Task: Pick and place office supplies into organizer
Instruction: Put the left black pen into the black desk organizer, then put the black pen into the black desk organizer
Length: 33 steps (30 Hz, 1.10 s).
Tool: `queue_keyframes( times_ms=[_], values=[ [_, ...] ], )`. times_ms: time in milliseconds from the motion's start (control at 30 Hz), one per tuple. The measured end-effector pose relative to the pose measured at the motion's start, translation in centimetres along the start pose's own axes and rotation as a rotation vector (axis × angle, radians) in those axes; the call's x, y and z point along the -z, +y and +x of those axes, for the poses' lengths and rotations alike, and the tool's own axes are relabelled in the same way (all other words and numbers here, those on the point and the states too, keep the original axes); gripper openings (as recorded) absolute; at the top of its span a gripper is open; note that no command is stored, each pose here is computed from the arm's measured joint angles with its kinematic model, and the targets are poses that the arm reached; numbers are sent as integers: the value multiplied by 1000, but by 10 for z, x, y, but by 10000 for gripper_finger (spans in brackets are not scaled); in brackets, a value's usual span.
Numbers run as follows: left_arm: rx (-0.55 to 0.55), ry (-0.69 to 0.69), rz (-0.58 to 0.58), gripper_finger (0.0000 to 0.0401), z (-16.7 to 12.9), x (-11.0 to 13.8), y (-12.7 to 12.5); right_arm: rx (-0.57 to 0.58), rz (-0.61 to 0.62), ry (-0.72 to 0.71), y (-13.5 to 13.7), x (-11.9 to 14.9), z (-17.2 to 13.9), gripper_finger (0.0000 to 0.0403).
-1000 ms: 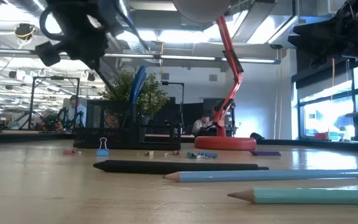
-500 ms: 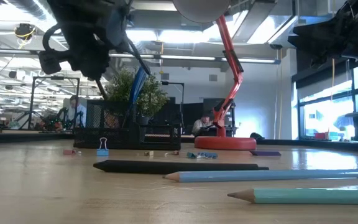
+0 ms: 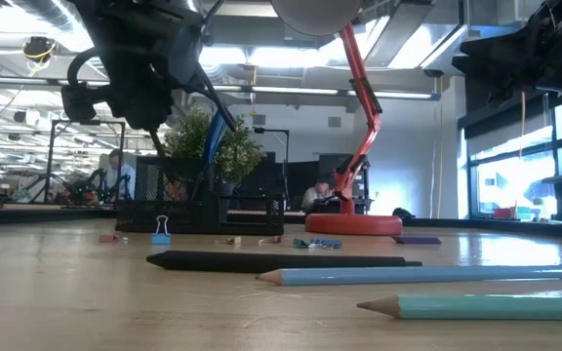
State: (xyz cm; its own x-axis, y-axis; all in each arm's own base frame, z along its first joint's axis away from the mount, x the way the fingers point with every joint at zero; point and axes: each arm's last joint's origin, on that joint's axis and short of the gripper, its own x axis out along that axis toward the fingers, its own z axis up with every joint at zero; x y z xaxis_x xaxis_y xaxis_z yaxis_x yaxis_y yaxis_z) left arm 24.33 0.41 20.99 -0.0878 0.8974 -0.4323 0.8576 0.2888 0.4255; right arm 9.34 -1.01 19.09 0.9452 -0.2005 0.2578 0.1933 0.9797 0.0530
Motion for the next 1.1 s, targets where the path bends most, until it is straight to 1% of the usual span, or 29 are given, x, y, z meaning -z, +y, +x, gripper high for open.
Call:
queue_keyframes(
  times_ms=[200,300,433,500,567,700,800,900,1033,1100],
  values=[
    [-1,0,0,96,0,0,0,0,0,0,0,0,0,162],
    [-30,23,-13,106,0,1,1,0,0,0,0,0,0,162],
    [-94,66,-83,111,-1,5,2,0,0,0,0,0,0,162],
    [-102,59,-138,111,-5,11,4,0,0,0,0,0,0,162],
    [-88,35,-206,109,-9,18,5,0,0,0,0,0,0,162],
    [-57,-32,-386,107,-21,37,6,0,0,0,0,0,0,162],
    [-13,-118,-580,108,-32,49,8,0,0,0,0,0,0,162],
    [87,-239,-814,109,-44,60,8,0,0,0,0,0,0,162],
    [259,-442,-1120,105,-59,64,11,-1,-1,-5,0,0,0,162],
    [344,-578,-1225,103,-67,60,17,0,2,-18,0,-2,0,162]
  ],
)
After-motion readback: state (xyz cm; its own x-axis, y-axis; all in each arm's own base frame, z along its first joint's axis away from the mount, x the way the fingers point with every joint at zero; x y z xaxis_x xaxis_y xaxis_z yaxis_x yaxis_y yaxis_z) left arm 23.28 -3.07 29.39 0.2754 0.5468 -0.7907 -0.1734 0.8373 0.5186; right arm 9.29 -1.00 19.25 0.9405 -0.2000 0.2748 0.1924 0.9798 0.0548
